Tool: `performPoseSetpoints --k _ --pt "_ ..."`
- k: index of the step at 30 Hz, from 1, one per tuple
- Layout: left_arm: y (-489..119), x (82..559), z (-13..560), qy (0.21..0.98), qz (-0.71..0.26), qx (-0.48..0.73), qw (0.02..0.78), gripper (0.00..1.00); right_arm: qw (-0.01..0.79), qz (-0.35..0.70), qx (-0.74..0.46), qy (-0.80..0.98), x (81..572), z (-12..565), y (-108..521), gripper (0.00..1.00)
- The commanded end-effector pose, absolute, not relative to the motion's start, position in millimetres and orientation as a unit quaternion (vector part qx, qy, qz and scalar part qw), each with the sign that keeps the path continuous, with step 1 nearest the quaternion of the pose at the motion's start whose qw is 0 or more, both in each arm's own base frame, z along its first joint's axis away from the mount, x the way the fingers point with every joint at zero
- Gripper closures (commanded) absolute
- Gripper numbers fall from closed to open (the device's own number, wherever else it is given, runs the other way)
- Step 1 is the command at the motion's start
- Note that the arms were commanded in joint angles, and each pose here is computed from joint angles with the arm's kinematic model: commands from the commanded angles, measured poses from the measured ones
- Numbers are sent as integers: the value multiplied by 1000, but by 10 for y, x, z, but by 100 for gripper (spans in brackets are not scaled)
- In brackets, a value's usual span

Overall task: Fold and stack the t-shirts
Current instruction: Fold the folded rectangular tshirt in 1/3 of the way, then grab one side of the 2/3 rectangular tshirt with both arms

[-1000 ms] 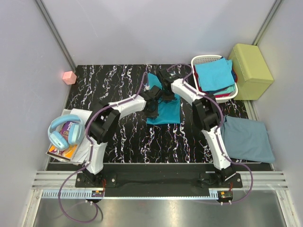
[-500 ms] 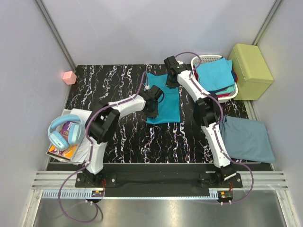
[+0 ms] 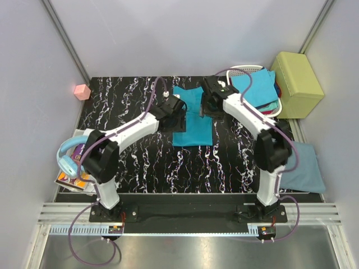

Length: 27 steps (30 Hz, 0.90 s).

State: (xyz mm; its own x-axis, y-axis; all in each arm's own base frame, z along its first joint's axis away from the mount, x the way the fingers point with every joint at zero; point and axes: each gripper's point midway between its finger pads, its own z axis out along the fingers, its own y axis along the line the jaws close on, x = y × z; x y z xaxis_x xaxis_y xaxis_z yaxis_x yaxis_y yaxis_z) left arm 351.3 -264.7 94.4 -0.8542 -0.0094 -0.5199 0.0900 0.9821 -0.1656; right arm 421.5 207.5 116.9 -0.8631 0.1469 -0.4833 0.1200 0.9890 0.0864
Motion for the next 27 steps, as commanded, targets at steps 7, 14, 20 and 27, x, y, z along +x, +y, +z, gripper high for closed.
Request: performPoseSetpoints --k 7,14,20,27 --pt "-2733 3025 709 963 -114 32 244 41 231 33 82 969 3420 902 1781 41" --pt "-2762 2821 452 969 -97 43 225 41 194 23 83 977 3220 450 1739 43" --pt "-2728 2872 610 963 -96 36 248 40 197 37 81 976 3273 490 1837 44" --pt "-2680 2936 908 953 -99 29 283 38 224 54 77 970 3352 795 1948 44"
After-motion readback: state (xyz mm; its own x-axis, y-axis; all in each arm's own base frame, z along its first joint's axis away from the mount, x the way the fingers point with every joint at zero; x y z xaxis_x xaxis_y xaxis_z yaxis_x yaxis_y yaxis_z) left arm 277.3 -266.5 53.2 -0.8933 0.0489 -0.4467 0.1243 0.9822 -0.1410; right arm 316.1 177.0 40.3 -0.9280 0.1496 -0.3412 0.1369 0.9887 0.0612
